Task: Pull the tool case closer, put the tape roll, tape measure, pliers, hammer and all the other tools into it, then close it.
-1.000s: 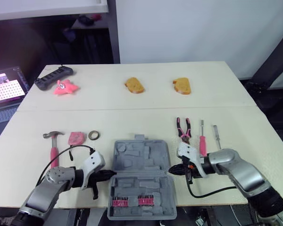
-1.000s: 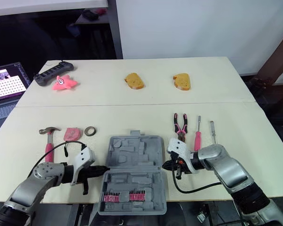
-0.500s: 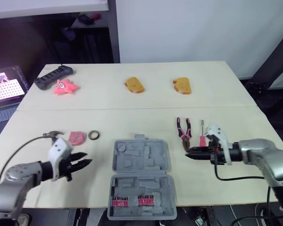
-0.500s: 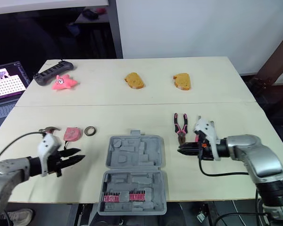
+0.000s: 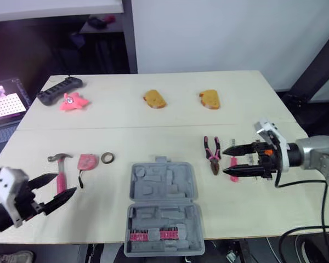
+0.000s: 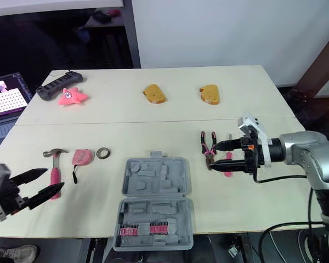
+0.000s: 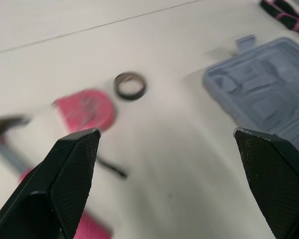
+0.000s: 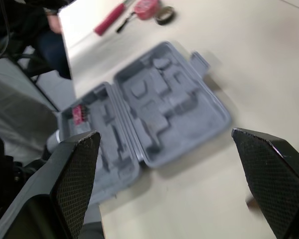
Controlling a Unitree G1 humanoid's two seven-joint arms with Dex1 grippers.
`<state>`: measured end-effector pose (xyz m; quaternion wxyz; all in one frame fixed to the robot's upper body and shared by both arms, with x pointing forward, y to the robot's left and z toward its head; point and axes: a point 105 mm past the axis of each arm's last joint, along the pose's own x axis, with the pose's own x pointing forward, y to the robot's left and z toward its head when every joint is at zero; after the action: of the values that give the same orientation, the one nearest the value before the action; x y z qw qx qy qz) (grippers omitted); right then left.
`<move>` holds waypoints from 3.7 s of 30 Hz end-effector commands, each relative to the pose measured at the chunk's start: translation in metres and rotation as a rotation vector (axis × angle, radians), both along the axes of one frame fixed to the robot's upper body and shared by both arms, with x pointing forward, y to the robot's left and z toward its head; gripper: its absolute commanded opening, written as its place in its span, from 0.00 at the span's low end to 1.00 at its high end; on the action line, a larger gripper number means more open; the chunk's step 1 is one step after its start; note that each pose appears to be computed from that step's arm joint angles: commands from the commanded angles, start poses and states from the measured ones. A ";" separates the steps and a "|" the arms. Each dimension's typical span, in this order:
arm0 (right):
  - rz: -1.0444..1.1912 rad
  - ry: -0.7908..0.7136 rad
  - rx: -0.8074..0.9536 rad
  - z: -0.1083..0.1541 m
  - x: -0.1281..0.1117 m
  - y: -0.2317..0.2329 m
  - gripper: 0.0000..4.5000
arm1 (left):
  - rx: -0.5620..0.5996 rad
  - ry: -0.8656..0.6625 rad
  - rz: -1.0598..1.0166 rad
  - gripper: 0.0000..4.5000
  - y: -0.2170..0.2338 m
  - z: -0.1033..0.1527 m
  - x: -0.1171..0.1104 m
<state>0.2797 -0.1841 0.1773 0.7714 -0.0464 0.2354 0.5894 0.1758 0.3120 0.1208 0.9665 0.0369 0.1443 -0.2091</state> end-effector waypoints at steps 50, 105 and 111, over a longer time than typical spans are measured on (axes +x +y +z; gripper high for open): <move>-0.059 -0.290 -0.075 0.052 -0.003 0.027 0.99 | 0.122 0.050 -0.012 1.00 -0.105 -0.054 0.158; -0.042 -0.248 -0.097 0.037 -0.005 0.029 1.00 | 0.141 0.327 -0.144 0.02 -0.121 -0.078 0.101; -0.053 -0.247 -0.082 0.034 -0.007 0.031 1.00 | 0.141 0.306 -0.167 0.55 -0.119 -0.070 0.104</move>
<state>0.2763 -0.1567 0.2037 0.8079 -0.1361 0.1842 0.5430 0.2787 0.1895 0.0458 0.9065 0.0727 0.3059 -0.2819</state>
